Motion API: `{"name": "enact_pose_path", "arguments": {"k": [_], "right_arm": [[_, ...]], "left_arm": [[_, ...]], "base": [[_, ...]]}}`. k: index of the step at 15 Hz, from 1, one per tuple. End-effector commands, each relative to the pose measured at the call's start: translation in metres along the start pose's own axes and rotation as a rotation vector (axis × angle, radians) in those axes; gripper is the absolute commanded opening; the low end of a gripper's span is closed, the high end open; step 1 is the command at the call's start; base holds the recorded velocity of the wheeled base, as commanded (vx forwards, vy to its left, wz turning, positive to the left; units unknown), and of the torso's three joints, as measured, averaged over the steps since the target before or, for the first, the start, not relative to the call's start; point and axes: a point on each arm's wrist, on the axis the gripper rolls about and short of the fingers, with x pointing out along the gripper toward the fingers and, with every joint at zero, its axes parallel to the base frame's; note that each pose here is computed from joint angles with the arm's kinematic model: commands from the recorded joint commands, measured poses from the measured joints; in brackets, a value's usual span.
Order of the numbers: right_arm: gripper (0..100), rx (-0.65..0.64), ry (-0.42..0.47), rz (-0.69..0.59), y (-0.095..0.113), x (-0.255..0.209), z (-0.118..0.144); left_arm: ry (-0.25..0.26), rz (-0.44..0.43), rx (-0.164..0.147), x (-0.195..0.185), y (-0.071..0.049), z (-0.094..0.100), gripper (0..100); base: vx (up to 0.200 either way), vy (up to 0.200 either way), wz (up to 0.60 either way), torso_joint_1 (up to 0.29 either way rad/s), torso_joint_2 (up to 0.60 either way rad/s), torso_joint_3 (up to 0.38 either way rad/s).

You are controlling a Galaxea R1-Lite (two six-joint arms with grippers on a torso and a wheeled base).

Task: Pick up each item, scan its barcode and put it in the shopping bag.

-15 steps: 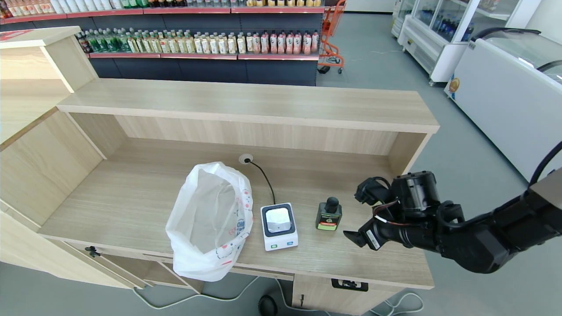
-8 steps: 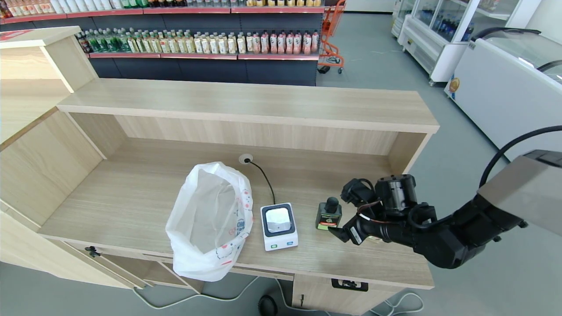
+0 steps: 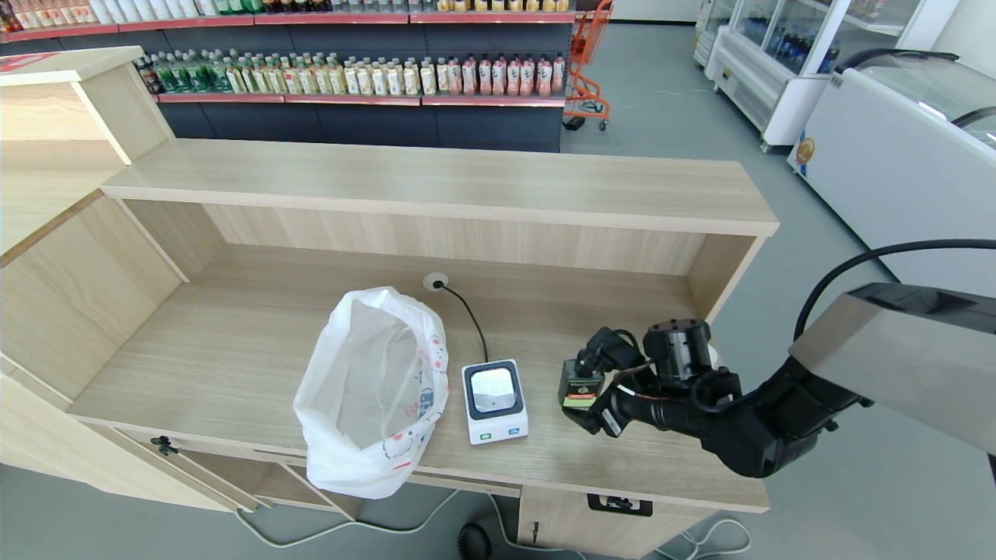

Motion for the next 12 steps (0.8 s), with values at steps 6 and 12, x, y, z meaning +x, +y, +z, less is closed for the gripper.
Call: {"name": "enact_pose_path", "arguments": {"k": [6, 12], "right_arm": [[100, -0.034, -0.017, 0.005, -0.001, 0.020, -0.002], [100, -0.030, -0.042, -0.013, -0.007, 0.021, 0.005]], "left_arm": [[0.000, 0.000, 0.000, 0.000, 0.000, 0.000, 0], [0.001, 0.000, 0.000, 0.000, 0.000, 0.000, 0]], "base": [[0.000, 0.000, 0.00, 0.000, 0.00, 0.000], [0.000, 0.000, 0.00, 0.000, 0.00, 0.000]]}}
